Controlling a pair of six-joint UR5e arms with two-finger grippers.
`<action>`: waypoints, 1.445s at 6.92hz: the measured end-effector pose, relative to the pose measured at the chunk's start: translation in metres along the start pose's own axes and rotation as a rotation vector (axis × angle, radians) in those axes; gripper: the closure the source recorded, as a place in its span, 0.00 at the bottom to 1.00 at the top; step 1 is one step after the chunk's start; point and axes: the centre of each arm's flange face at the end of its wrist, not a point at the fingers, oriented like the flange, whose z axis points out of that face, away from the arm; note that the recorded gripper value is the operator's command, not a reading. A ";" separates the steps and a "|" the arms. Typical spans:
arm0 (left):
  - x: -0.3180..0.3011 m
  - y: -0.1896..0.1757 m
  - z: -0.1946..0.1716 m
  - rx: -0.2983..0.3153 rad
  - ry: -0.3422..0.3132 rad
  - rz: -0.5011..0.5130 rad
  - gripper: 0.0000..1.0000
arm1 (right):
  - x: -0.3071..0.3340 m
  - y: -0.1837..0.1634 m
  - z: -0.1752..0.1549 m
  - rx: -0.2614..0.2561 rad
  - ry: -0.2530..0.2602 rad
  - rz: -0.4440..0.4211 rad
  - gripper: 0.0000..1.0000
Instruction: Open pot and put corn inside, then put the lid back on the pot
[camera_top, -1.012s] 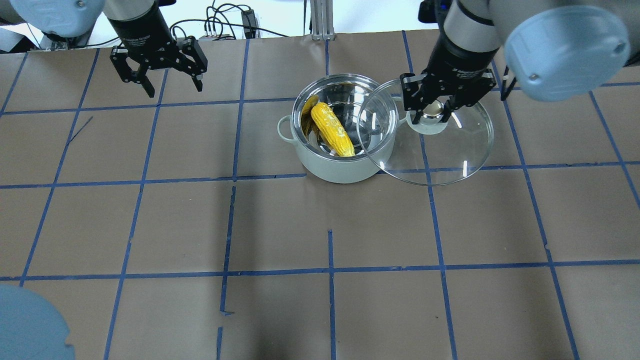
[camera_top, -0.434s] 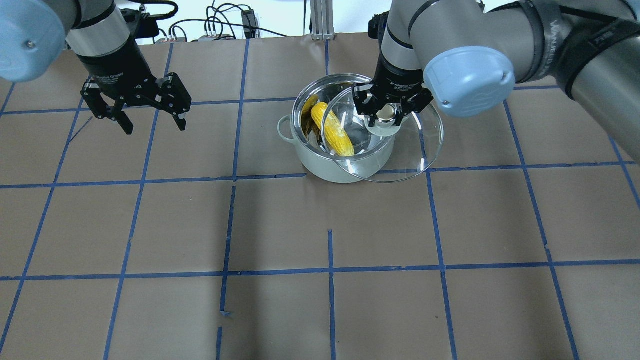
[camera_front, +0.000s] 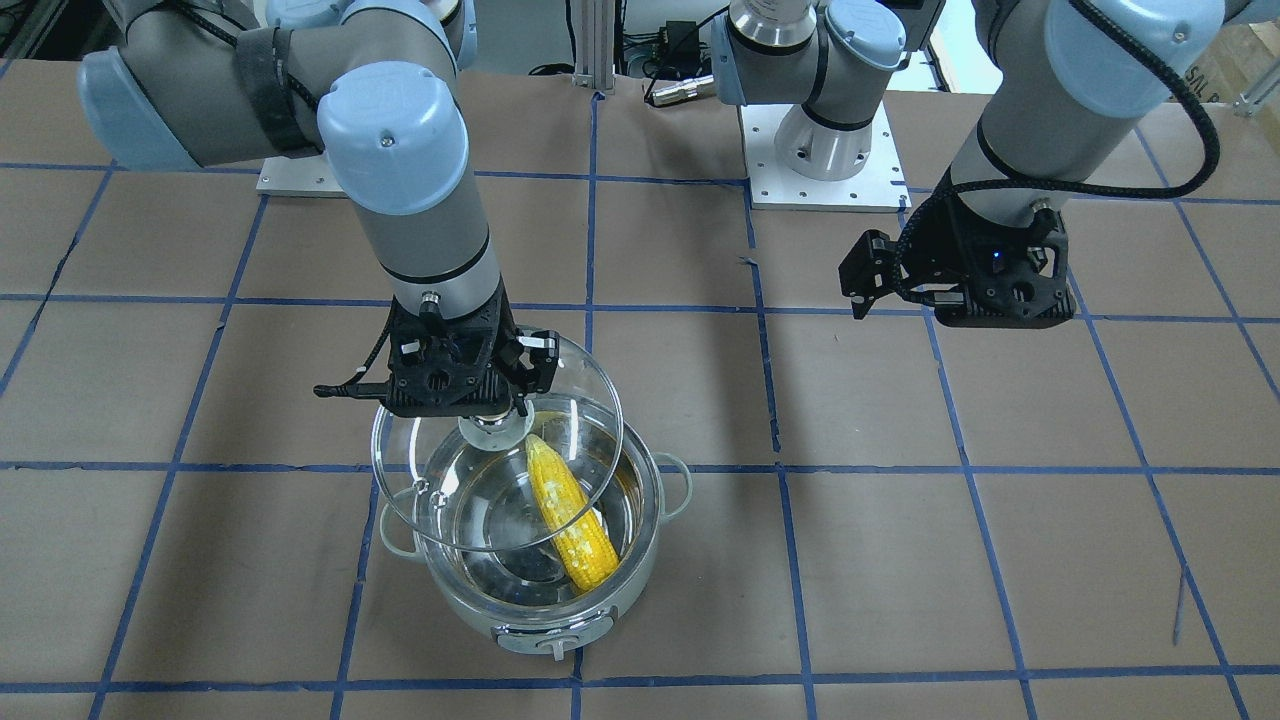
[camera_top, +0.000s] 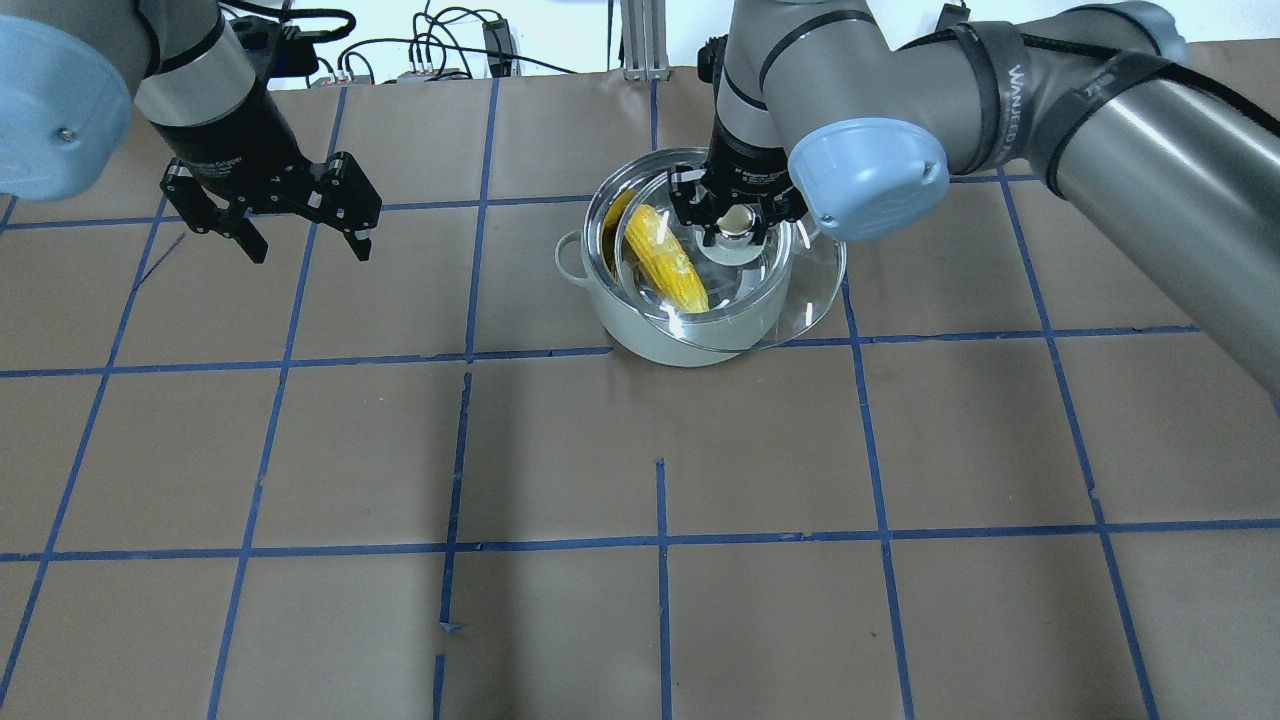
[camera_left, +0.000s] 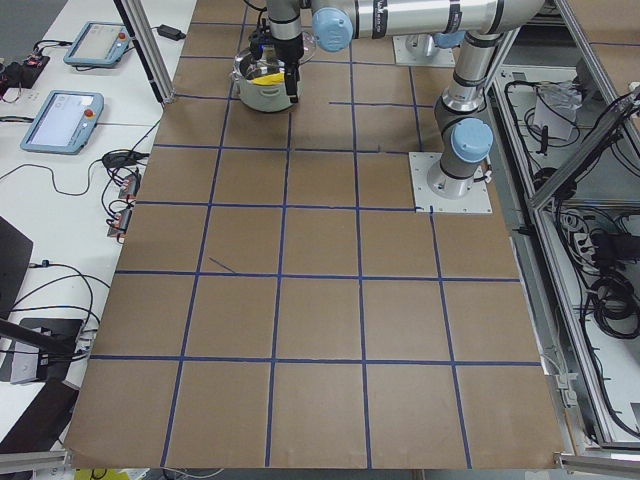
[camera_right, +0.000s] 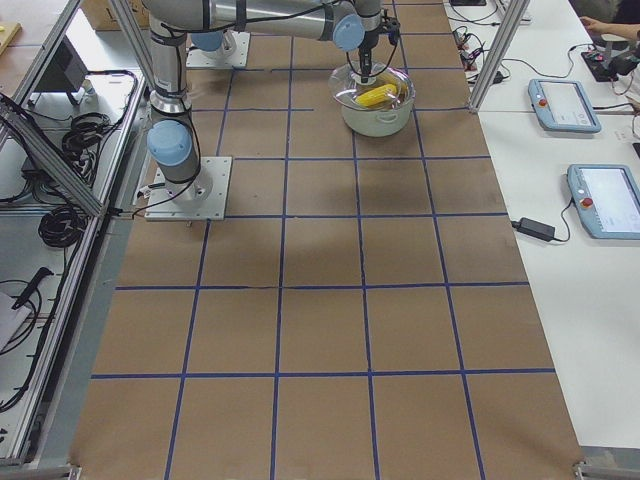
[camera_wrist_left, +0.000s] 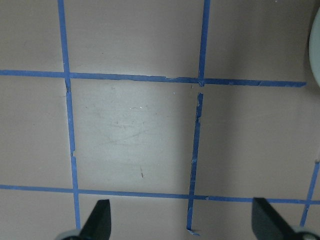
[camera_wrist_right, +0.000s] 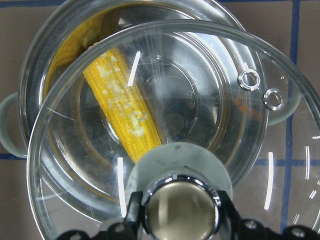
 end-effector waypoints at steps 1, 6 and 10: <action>0.000 -0.002 -0.002 0.014 -0.001 0.005 0.00 | -0.003 -0.010 0.002 0.005 0.001 -0.001 0.68; 0.010 0.006 -0.005 0.025 0.010 -0.048 0.00 | -0.008 -0.033 0.024 0.001 0.023 0.011 0.68; 0.009 0.008 0.000 0.017 0.011 -0.050 0.00 | -0.017 -0.034 0.026 0.002 0.019 0.032 0.68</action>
